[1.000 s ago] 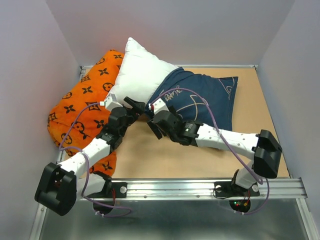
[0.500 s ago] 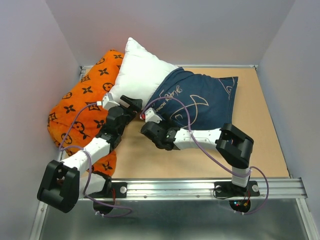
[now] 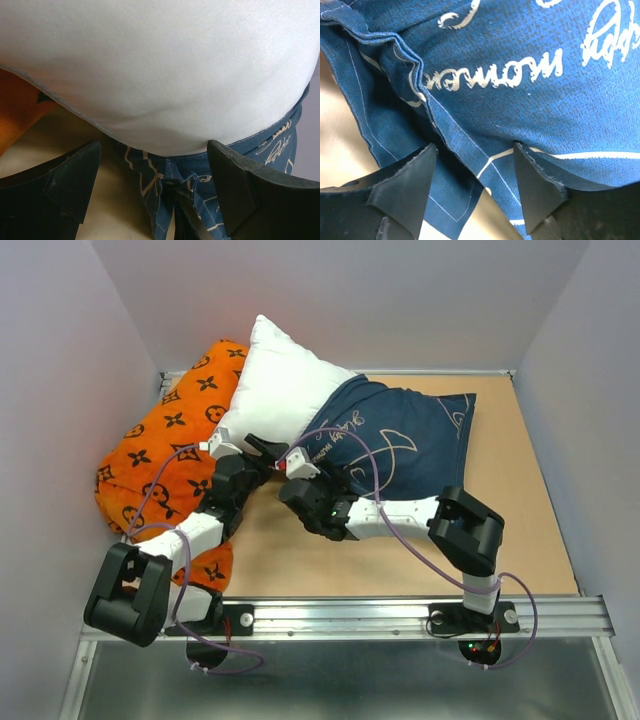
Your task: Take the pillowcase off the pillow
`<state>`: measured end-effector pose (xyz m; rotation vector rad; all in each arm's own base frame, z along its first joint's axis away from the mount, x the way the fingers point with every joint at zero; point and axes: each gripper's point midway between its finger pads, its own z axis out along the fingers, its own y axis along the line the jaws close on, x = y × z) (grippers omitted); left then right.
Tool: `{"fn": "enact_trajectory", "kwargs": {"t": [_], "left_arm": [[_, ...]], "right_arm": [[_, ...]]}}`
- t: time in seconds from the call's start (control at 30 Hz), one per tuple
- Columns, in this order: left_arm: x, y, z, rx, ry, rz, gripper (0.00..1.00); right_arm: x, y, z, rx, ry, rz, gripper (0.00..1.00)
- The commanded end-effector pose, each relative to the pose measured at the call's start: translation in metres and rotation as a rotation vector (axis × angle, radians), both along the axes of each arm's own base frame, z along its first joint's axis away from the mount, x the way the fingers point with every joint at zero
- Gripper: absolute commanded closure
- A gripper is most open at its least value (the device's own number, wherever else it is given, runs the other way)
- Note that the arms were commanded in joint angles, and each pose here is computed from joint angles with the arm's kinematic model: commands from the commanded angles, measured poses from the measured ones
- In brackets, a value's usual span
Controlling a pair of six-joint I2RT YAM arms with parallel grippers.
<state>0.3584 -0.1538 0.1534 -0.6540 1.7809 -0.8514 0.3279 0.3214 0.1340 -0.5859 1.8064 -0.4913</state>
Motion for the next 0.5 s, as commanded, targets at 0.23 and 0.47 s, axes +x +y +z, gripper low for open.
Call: {"fn": "enact_trajectory", "kwargs": {"t": [0.23,0.47], "left_arm": [[0.01,-0.006,0.017,-0.033,-0.1,-0.055,0.07],[0.017,-0.011,0.029,-0.041,-0.136,-0.073,0.25]], "right_arm": [[0.003,0.001,0.007,0.011,-0.057,-0.032,0.78],[0.0,-0.005,0.054,0.145,-0.108,-0.043,0.99]]}}
